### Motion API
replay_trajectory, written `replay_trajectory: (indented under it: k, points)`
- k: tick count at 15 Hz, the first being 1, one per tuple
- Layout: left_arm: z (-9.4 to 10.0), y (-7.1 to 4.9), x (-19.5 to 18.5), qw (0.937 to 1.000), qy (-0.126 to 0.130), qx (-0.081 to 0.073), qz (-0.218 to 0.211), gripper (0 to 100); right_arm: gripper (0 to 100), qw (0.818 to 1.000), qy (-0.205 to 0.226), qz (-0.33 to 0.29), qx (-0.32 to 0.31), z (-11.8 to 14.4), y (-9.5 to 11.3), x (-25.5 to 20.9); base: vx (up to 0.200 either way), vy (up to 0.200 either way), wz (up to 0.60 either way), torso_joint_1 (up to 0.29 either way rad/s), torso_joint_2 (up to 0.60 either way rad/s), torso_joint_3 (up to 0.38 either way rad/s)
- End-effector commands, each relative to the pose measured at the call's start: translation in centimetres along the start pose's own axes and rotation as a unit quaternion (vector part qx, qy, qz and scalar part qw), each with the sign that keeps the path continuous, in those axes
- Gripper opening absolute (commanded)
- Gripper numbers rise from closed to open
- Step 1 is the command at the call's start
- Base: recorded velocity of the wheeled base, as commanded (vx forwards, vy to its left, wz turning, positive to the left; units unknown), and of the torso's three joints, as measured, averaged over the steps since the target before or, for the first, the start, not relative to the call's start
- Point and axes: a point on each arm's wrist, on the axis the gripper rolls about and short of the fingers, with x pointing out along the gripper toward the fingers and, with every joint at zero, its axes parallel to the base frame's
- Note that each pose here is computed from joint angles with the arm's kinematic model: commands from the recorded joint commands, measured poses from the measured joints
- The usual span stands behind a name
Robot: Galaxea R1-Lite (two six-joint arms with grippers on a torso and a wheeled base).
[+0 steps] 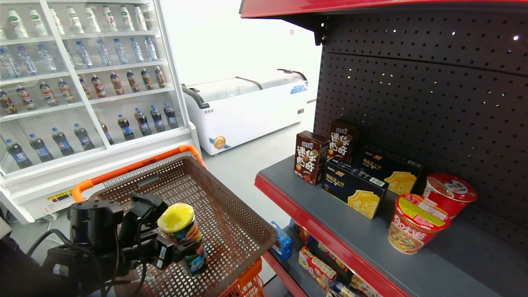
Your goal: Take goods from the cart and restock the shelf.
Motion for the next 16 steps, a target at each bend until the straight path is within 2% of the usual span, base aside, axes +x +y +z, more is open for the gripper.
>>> replay_trajectory:
  k: [1, 3, 4, 6, 7, 9, 10, 13, 16]
  points:
    - [-0.5, -0.2, 1.0, 0.9998, 0.016, 0.004, -0.009, 100, 100, 1.000, 0.001, 0.000, 0.000, 0.0, 0.0, 0.0, 0.000, 0.000, 0.00, 0.000, 0.00, 0.000]
    - [-0.3, -0.5, 1.1, 0.9997, 0.014, 0.011, -0.014, 100, 100, 1.000, 0.001, 0.000, 0.000, 0.0, 0.0, 0.0, 0.000, 0.000, 0.00, 0.000, 0.00, 0.000]
    - [0.3, -1.4, 1.5, 0.9995, 0.006, 0.014, -0.028, 100, 100, 1.000, 0.001, 0.000, 0.000, 0.0, 0.0, 0.0, 0.000, 0.000, 0.00, 0.000, 0.00, 0.000]
    - [0.4, -1.8, 1.8, 0.9992, 0.004, 0.015, -0.036, 100, 100, 1.000, 0.001, 0.000, 0.000, 0.0, 0.0, 0.0, 0.000, 0.000, 0.00, 0.000, 0.00, 0.000]
    - [0.1, -1.7, 2.2, 0.9992, 0.012, 0.013, -0.037, 100, 100, 1.000, 0.001, 0.000, 0.000, 0.0, 0.0, 0.0, 0.000, 0.000, 0.00, 0.000, 0.00, 0.000]
    - [-0.1, -1.7, 2.6, 0.9991, 0.019, -0.006, -0.038, 100, 100, 1.000, 0.001, 0.000, 0.000, 0.0, 0.0, 0.0, 0.000, 0.000, 0.00, 0.000, 0.00, 0.000]
    - [-0.2, -1.7, 2.9, 0.9990, 0.023, -0.008, -0.038, 100, 100, 1.000, 0.001, 0.000, 0.000, 0.0, 0.0, 0.0, 0.000, 0.000, 0.00, 0.000, 0.00, 0.000]
    - [-0.1, -1.5, 4.4, 0.9991, 0.022, -0.002, -0.037, 100, 100, 1.000, 0.001, 0.000, 0.000, 0.0, 0.0, 0.0, 0.000, 0.000, 0.00, 0.000, 0.00, 0.000]
    - [0.2, -1.4, 6.0, 0.9991, 0.018, -0.004, -0.039, 100, 100, 1.000, 0.001, 0.000, 0.000, 0.0, 0.0, 0.0, 0.000, 0.000, 0.00, 0.000, 0.00, 0.000]
